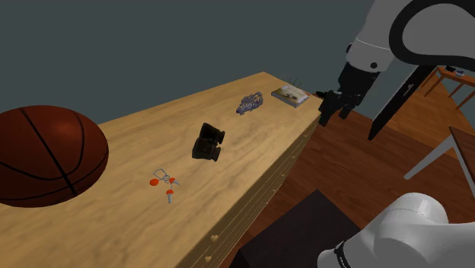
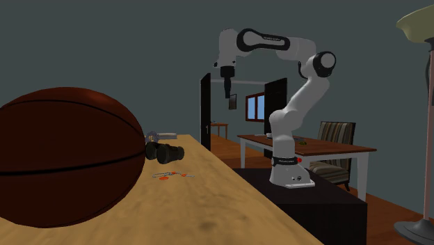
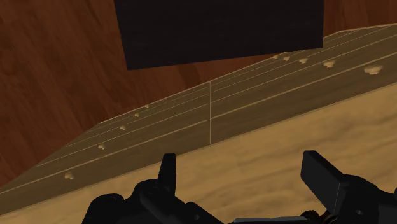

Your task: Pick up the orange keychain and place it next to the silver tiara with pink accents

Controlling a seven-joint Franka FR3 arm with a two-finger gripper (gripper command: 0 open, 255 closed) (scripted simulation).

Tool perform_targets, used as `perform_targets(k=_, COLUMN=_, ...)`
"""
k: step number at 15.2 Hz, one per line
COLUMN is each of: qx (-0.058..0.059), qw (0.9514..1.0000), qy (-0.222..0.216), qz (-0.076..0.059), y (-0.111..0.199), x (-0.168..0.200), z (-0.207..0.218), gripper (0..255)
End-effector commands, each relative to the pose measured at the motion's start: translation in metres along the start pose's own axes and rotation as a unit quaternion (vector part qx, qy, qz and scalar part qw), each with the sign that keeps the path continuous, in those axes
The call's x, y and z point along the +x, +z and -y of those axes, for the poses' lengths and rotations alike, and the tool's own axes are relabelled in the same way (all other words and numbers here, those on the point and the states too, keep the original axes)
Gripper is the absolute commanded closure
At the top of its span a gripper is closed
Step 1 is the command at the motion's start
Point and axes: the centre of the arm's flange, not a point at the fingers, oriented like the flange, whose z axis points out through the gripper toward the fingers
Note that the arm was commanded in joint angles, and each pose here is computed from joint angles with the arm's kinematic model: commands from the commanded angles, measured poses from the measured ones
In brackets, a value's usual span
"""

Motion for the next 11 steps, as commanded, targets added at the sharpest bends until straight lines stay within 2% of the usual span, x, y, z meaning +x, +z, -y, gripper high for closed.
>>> perform_targets(k=1, qx=0.000, qw=1.0000, qy=0.000, qz=0.000, y=0.000, x=0.000, z=0.000, gripper=0)
perform_targets(k=6, qx=0.009, qw=0.9989, qy=-0.046, qz=-0.006, y=0.030, x=0.035, z=0.043, gripper=0)
perform_targets(k=11, qx=0.018, qw=0.9955, qy=-0.093, qz=-0.011, y=0.058, x=0.066, z=0.090, gripper=0)
